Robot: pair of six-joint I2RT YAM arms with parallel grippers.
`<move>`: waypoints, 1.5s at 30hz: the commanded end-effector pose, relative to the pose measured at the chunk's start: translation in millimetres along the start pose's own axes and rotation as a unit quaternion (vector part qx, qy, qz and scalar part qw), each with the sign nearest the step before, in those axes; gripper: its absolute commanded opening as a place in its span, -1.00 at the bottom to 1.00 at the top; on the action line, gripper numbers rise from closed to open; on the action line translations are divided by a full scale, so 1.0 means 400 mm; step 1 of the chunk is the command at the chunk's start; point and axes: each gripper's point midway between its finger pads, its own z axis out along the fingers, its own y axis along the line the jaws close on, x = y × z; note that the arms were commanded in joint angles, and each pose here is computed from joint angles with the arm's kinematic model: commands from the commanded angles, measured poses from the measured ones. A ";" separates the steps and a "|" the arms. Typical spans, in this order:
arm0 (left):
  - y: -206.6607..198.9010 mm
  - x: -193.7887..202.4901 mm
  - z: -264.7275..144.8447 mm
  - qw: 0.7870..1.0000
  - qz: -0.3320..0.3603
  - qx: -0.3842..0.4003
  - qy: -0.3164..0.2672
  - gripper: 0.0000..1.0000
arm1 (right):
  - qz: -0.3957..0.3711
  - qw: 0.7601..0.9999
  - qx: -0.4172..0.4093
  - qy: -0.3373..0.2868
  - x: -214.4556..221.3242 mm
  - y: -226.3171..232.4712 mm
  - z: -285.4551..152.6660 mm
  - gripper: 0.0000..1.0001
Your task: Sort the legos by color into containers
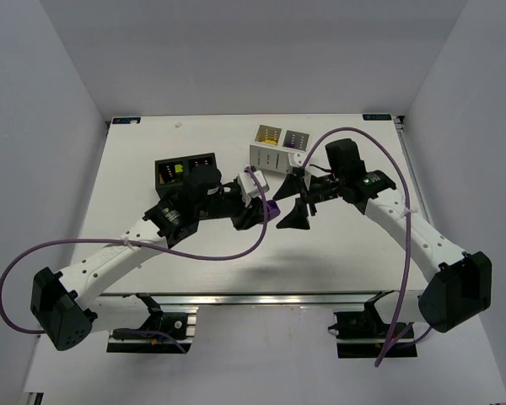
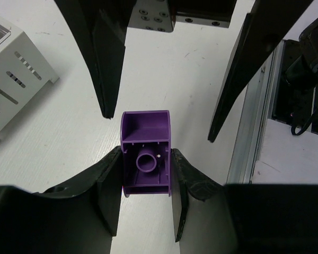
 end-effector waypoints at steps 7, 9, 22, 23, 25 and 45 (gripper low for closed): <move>-0.012 -0.038 -0.011 1.000 0.017 0.008 -0.025 -1.00 | -0.054 0.998 0.006 -0.010 -0.065 -0.018 0.017 0.49; -0.014 -0.037 -0.010 1.000 0.016 0.011 -0.024 -1.00 | -0.058 0.998 0.001 -0.011 -0.067 -0.013 0.019 0.36; 0.006 -0.041 -0.015 1.000 0.002 -0.017 -0.024 -0.20 | -0.073 0.997 -0.008 -0.006 -0.058 -0.008 0.012 -1.00; 0.026 -0.044 -0.019 0.999 -0.009 -0.044 -0.026 0.37 | -0.070 0.998 0.001 -0.001 -0.054 -0.015 0.010 -1.00; 0.038 -0.051 -0.032 0.997 -0.013 -0.064 -0.033 0.59 | -0.069 0.997 0.028 0.005 -0.053 -0.037 0.003 -1.00; 0.179 0.069 -0.207 0.943 -0.087 -0.316 -0.048 0.96 | 0.028 0.858 0.507 0.078 0.045 -0.609 -0.264 -1.00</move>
